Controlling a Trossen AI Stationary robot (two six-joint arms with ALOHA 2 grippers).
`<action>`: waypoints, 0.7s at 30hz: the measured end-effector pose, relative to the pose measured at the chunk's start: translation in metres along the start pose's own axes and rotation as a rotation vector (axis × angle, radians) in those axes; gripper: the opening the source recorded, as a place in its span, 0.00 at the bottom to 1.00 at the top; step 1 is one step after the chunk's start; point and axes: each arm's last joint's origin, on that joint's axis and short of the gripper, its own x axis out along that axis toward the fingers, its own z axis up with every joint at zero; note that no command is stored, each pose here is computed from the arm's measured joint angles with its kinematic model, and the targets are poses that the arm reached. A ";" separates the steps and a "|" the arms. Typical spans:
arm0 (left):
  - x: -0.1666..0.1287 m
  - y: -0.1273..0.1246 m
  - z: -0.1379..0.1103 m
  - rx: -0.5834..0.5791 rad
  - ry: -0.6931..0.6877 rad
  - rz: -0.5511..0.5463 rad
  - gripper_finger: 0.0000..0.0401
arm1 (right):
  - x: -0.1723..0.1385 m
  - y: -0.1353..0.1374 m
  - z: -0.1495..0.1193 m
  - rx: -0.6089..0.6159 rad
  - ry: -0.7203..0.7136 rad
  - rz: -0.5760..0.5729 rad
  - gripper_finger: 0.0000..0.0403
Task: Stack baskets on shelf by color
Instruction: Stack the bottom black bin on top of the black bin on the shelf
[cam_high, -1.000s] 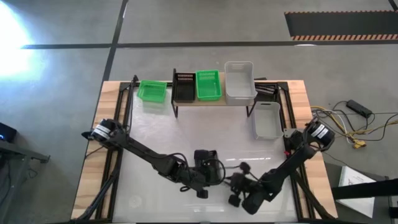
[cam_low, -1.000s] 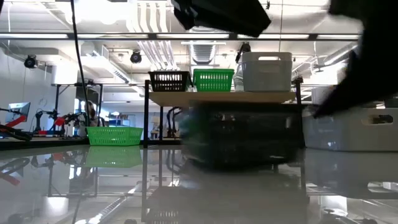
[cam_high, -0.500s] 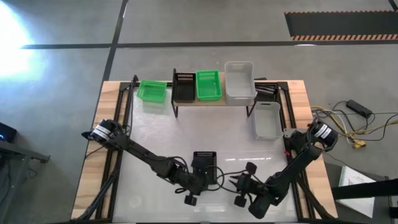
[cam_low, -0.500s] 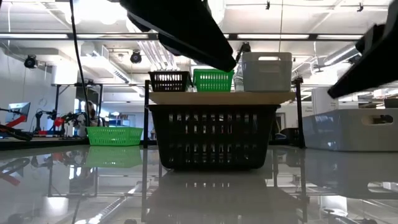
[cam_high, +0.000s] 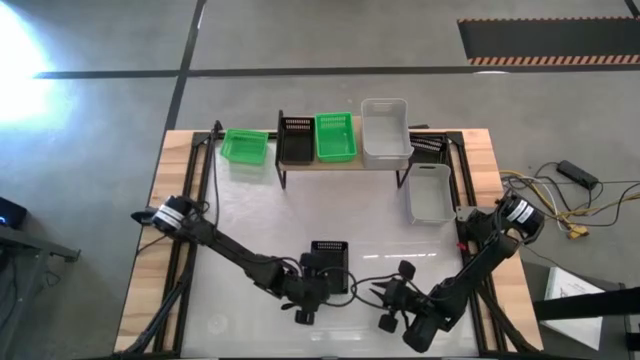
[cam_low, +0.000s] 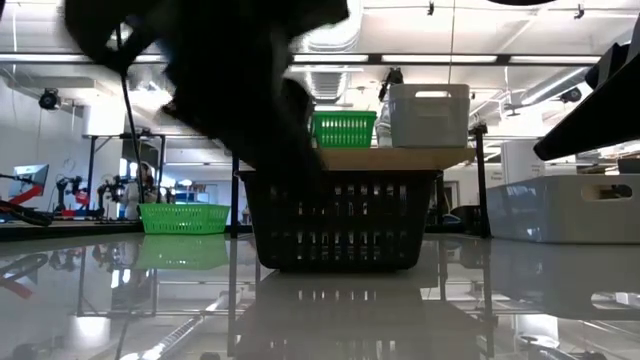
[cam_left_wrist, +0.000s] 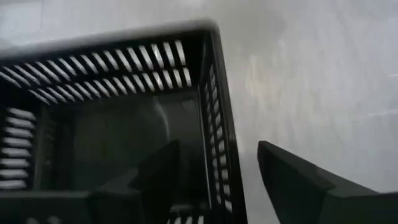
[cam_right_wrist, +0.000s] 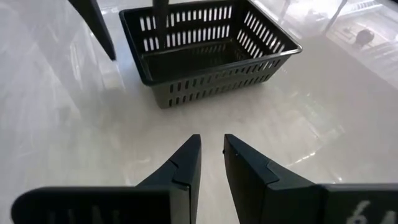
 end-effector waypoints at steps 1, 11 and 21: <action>0.004 -0.001 -0.002 0.000 0.003 0.000 0.47 | 0.000 0.000 0.000 0.001 -0.001 0.001 0.16; 0.005 0.001 0.004 -0.011 -0.036 0.042 0.08 | 0.000 0.000 -0.001 -0.001 0.000 0.000 0.16; -0.098 0.015 0.025 0.003 -0.134 0.219 0.00 | 0.000 -0.001 -0.001 -0.004 0.000 0.001 0.16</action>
